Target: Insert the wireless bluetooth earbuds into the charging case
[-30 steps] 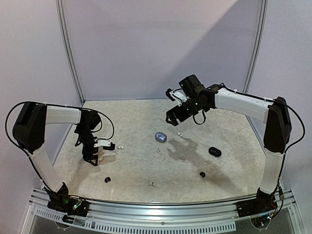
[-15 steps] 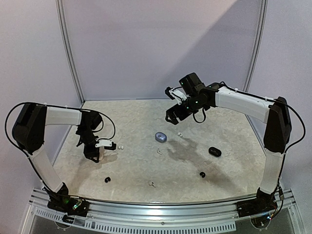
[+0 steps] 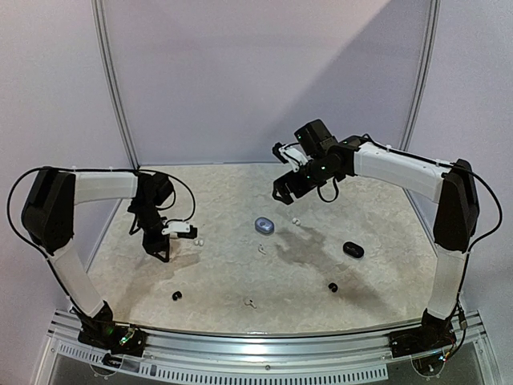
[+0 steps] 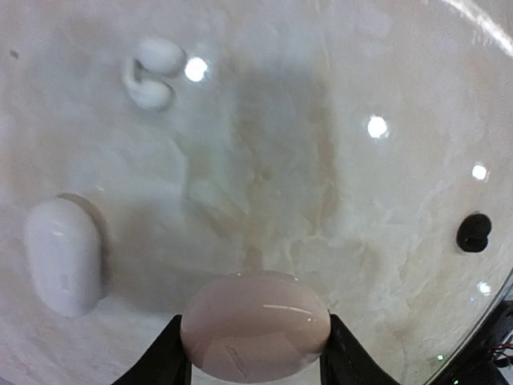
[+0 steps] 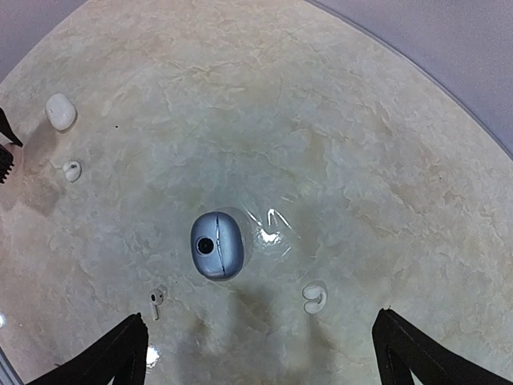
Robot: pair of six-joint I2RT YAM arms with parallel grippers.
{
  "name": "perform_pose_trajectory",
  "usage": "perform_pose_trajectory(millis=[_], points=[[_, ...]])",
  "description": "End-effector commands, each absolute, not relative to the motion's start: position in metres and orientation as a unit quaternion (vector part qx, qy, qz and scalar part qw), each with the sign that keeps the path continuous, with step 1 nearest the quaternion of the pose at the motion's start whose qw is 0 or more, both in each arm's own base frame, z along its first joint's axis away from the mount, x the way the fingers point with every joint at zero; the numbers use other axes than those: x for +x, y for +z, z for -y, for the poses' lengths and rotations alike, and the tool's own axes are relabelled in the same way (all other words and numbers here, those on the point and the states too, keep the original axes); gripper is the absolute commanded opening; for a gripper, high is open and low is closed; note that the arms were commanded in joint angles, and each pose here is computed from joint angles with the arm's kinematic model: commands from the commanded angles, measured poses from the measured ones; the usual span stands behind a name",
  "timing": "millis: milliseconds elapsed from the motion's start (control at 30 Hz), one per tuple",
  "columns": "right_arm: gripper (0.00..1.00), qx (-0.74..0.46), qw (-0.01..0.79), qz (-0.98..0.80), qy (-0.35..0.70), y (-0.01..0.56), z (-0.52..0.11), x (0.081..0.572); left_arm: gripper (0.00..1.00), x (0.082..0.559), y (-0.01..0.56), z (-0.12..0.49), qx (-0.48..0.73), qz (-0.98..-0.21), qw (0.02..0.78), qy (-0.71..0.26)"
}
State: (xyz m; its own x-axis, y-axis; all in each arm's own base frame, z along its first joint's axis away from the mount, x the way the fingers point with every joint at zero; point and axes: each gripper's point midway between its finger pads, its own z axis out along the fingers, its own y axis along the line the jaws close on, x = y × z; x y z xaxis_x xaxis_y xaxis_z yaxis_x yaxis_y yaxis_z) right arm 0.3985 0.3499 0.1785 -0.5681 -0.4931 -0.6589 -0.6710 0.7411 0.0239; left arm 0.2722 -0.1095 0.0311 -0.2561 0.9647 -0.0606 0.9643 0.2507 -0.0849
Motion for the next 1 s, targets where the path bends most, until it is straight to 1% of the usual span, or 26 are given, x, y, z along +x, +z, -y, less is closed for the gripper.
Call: perform_pose_trajectory(millis=[0,100,200,267,333,467,700,767,900,967], points=[[0.98,-0.276,0.334,-0.888,0.153,0.2,-0.342,0.407,0.0,0.288,0.098,0.144,-0.605,0.79,-0.071,0.069],[0.94,-0.258,0.329,-0.883,0.213,0.215,-0.357,0.401,0.0,0.295,0.134,0.172,-0.657,0.738,-0.148,0.031],[0.85,-0.239,0.312,-0.873,0.289,0.228,-0.379,0.39,0.0,0.306,0.17,0.212,-0.702,0.66,-0.267,-0.024],[0.81,-0.241,0.304,-0.867,0.311,0.233,-0.398,0.377,0.0,0.313,0.196,0.241,-0.711,0.609,-0.349,-0.05],[0.79,-0.272,0.293,-0.851,0.34,0.239,-0.422,0.355,0.0,0.312,0.209,0.258,-0.712,0.582,-0.388,-0.067],[0.71,-0.313,0.267,-0.81,0.418,0.252,-0.46,0.31,0.0,0.306,0.212,0.27,-0.709,0.566,-0.412,-0.09],[0.67,-0.308,0.252,-0.781,0.481,0.253,-0.49,0.272,0.0,0.285,0.21,0.279,-0.706,0.552,-0.433,-0.099],[0.66,-0.307,0.252,-0.786,0.474,0.246,-0.497,0.266,0.0,0.278,0.207,0.279,-0.706,0.55,-0.434,-0.099],[0.56,-0.303,0.246,-0.8,0.455,0.224,-0.506,0.265,0.0,0.268,0.204,0.281,-0.707,0.544,-0.442,-0.092],[0.48,-0.3,0.248,-0.798,0.46,0.222,-0.511,0.264,0.0,0.263,0.203,0.282,-0.709,0.541,-0.444,-0.091]])
